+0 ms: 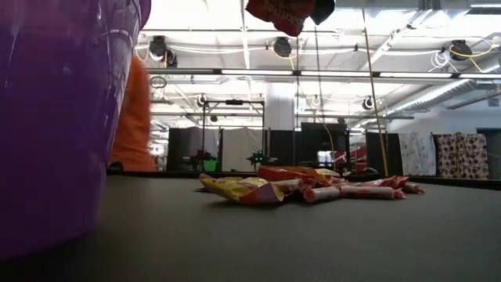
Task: Sort candy by brand, put in halloween buckets
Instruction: Put the red candy into the violet bucket
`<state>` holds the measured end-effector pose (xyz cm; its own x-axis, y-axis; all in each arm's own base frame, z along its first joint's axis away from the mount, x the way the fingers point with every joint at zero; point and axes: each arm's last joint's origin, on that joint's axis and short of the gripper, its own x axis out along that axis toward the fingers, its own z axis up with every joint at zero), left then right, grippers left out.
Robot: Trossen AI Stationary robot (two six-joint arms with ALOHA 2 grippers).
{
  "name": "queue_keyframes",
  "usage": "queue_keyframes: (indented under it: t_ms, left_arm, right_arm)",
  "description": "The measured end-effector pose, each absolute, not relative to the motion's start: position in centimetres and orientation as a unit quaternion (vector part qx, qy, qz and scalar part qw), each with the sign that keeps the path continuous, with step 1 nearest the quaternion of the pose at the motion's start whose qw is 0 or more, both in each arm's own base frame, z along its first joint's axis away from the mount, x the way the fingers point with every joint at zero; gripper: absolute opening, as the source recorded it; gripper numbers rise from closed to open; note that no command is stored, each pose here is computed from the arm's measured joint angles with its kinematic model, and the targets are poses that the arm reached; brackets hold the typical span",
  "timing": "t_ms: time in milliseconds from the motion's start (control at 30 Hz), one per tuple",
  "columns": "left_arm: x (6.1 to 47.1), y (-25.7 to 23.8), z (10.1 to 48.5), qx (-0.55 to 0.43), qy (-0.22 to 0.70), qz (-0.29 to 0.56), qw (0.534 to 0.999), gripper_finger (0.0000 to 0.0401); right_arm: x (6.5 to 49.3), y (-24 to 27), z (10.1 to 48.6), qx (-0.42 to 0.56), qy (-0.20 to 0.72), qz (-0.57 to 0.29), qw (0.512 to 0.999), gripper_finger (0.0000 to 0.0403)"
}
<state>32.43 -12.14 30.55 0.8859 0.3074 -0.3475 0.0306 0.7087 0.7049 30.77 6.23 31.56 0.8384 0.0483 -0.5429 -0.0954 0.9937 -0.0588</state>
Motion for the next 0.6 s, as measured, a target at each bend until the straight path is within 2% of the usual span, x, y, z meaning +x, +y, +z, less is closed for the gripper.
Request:
queue_keyframes:
  t_ms: [233, 433, 600]
  left_arm:
    - [32.43, -12.13, 30.54, 0.378, 0.227, 0.076, 0.895, 0.0009]
    - [32.43, -12.13, 30.53, 0.383, 0.228, 0.074, 0.892, 0.0006]
    - [32.25, -12.07, 30.18, 0.392, 0.245, 0.070, 0.884, 0.0003]
  right_arm:
    - [30.77, 6.22, 31.58, -0.042, 0.281, 0.037, 0.958, 0.0134]
    - [30.82, 6.24, 31.66, -0.029, 0.277, 0.034, 0.960, 0.0141]
    - [30.71, 6.45, 31.56, -0.036, 0.282, 0.039, 0.958, 0.0183]
